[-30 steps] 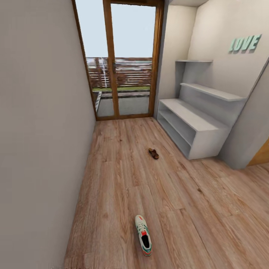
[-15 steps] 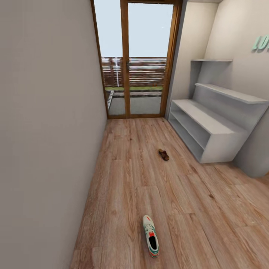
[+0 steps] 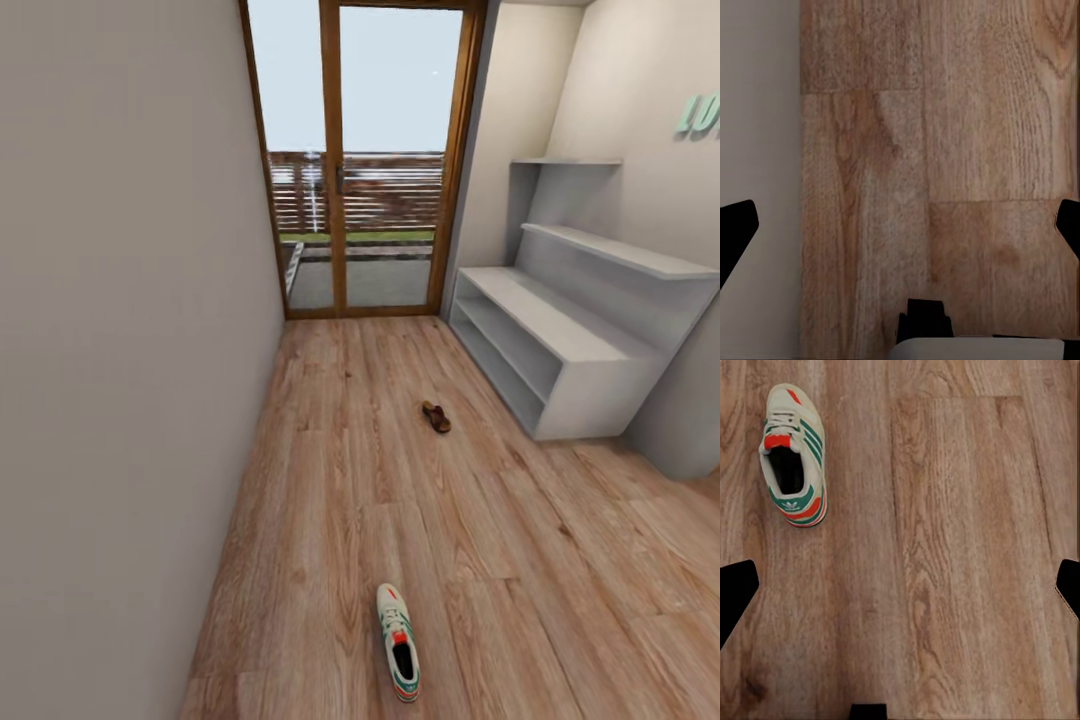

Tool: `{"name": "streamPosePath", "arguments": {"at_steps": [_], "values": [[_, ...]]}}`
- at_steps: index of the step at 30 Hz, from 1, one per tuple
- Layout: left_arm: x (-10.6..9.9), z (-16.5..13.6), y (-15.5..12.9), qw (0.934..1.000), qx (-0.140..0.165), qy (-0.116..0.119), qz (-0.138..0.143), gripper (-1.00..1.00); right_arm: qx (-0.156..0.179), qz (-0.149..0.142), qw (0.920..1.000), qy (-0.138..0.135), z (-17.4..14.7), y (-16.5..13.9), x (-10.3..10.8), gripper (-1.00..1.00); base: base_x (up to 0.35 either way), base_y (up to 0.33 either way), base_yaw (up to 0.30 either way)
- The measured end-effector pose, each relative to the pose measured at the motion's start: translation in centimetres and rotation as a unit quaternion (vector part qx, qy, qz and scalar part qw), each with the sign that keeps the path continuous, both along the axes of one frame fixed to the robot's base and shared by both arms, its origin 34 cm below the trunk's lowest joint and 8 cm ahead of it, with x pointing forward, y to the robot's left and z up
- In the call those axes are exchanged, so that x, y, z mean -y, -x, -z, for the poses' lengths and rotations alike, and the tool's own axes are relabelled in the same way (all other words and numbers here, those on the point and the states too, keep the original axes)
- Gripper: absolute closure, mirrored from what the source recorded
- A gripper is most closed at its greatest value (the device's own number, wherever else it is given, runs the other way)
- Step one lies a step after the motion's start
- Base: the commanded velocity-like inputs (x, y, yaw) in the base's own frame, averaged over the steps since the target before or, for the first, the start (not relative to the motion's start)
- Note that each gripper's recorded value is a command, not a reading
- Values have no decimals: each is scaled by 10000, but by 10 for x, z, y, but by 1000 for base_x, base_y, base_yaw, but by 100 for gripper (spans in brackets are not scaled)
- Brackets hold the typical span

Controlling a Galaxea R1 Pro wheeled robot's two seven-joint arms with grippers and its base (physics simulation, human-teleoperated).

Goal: Pick up the two gym shoes and the two sandals from the corridor floor and place them onto the hallstand (shoe rack) in the corridor, making sure they are on the rack and not on the floor. Arrange them so the two gym shoes are next to each other and the two sandals are next to each other.

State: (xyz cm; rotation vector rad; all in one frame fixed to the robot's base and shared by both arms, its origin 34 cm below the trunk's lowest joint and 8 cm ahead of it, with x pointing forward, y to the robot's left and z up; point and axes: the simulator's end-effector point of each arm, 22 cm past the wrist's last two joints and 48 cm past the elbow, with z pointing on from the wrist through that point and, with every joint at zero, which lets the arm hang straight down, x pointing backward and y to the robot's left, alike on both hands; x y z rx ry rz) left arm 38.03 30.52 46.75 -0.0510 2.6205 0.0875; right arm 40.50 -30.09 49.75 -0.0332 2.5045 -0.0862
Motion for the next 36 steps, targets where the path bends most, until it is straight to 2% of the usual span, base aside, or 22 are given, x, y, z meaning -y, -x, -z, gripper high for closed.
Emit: {"name": "streamPosePath", "arguments": {"at_steps": [8, 21, 29, 36], "values": [[0, 0, 0, 10000, 0, 0, -4, -100, 0, -1, 10000, 0, 0, 0, 0, -100, 143, -111, 0], [-2, 0, 0, 10000, 3, -1, -31, -100, 5, -1, 10000, 0, 0, 0, 0, -100, 72, -12, 2], [-2, 1, 2, 10000, -24, -1, -33, -100, -21, 1, 10000, 0, 1, 1, 0, -100, 284, 0, 137], [-2, 3, 4, 10000, -60, -1, -33, -100, -57, 0, 10000, 0, 3, 4, 0, -100, 111, 0, 163]]}}
